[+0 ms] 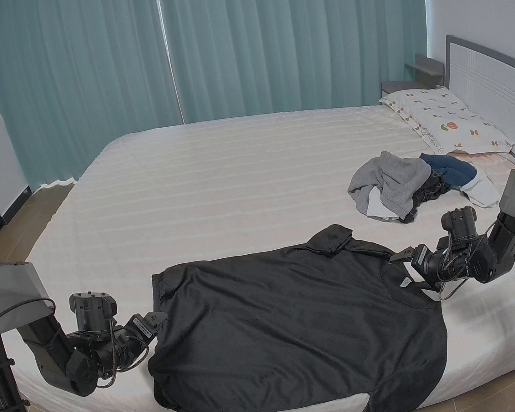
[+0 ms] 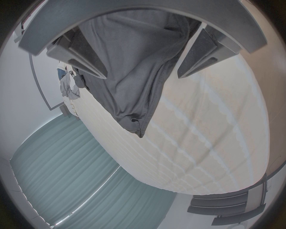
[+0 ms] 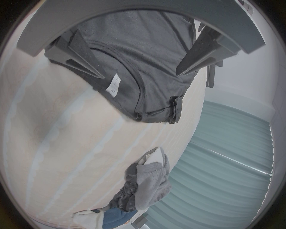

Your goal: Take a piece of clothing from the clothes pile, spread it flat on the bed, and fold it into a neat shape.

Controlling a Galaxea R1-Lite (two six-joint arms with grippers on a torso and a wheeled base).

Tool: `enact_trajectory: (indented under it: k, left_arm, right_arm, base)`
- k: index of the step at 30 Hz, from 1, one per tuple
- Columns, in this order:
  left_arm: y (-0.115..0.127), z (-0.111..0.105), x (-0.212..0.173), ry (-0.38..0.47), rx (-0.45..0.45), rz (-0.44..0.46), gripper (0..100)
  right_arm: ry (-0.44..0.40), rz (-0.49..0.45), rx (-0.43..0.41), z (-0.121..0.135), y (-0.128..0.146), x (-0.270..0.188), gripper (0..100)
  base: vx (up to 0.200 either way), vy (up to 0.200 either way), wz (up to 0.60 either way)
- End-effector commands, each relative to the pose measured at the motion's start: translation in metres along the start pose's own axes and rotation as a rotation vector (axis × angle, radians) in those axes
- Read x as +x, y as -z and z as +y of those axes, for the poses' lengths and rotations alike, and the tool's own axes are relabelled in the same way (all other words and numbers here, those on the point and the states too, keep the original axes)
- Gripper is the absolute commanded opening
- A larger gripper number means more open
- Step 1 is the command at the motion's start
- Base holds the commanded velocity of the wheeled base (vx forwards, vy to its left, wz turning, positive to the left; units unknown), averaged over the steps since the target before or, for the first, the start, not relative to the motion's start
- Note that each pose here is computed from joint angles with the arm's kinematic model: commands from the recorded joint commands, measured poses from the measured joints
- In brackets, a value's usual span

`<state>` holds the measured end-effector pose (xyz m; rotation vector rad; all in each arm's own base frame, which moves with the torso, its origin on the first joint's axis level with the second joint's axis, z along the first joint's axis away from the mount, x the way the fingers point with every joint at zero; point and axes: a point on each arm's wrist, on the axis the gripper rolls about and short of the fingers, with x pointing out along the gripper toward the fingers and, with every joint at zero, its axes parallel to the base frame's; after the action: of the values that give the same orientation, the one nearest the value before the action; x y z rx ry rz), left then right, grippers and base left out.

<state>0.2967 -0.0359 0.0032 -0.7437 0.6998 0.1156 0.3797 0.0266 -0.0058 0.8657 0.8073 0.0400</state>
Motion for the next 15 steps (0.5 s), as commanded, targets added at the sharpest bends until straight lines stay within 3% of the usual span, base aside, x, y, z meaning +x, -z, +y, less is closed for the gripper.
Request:
enact_trajectory:
  k: [1,10,15]
  left_arm:
    - [-0.010,-0.010,0.008,0.025,-0.009,-0.040,100]
    - [-0.063,-0.036,0.042,0.047,-0.028,-0.131,100]
    - [-0.078,-0.042,0.076,0.038,-0.033,-0.131,100]
  right_arm:
    - [-0.003,0.000,0.022,0.001,0.000,0.001,100]
    - [0.004,0.009,0.038,-0.001,0.003,0.004,100]
    - [-0.005,0.002,0.035,-0.001,0.003,0.004,100]
  base:
    - [0.000,0.000,0.00]
    - [0.000,0.000,0.00]
    - [0.000,0.000,0.00]
